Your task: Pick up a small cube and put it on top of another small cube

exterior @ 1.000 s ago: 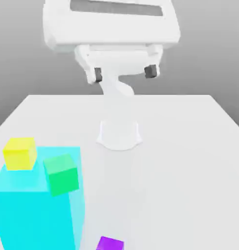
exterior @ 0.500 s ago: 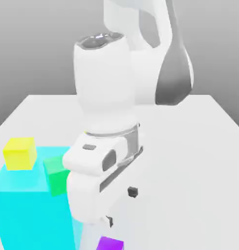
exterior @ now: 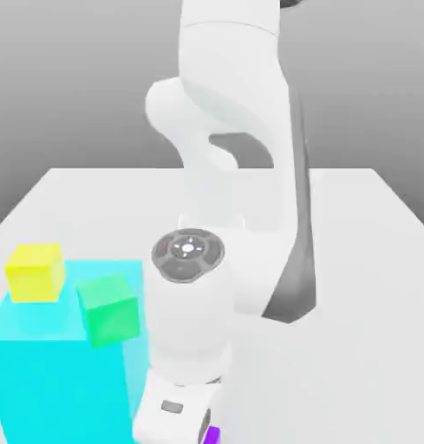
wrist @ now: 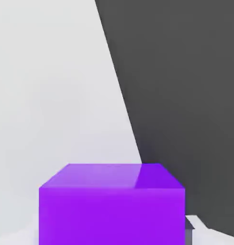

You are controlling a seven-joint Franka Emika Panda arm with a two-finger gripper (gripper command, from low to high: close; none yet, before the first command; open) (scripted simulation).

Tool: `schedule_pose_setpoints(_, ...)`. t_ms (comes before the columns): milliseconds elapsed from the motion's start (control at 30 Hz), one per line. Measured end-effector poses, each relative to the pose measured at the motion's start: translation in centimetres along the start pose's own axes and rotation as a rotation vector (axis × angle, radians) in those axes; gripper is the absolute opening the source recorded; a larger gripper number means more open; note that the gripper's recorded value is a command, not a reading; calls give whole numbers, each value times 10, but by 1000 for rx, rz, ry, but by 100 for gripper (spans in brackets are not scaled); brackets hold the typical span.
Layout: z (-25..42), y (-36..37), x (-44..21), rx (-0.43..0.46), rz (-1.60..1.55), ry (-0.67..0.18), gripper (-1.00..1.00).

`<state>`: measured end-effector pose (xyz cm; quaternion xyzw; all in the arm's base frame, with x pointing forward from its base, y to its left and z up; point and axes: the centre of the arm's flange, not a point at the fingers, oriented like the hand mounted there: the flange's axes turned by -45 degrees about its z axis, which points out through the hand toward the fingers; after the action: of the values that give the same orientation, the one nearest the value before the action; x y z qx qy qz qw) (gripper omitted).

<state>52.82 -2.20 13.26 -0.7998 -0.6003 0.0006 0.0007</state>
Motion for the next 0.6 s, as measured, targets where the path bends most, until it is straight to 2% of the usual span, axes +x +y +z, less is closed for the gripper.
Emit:
schedule_pose_setpoints(333, -102, 4, 29, 32, 30, -31, -100)
schedule_pose_setpoints(600, -194, 9, 25, 35, 210, -121, -100)
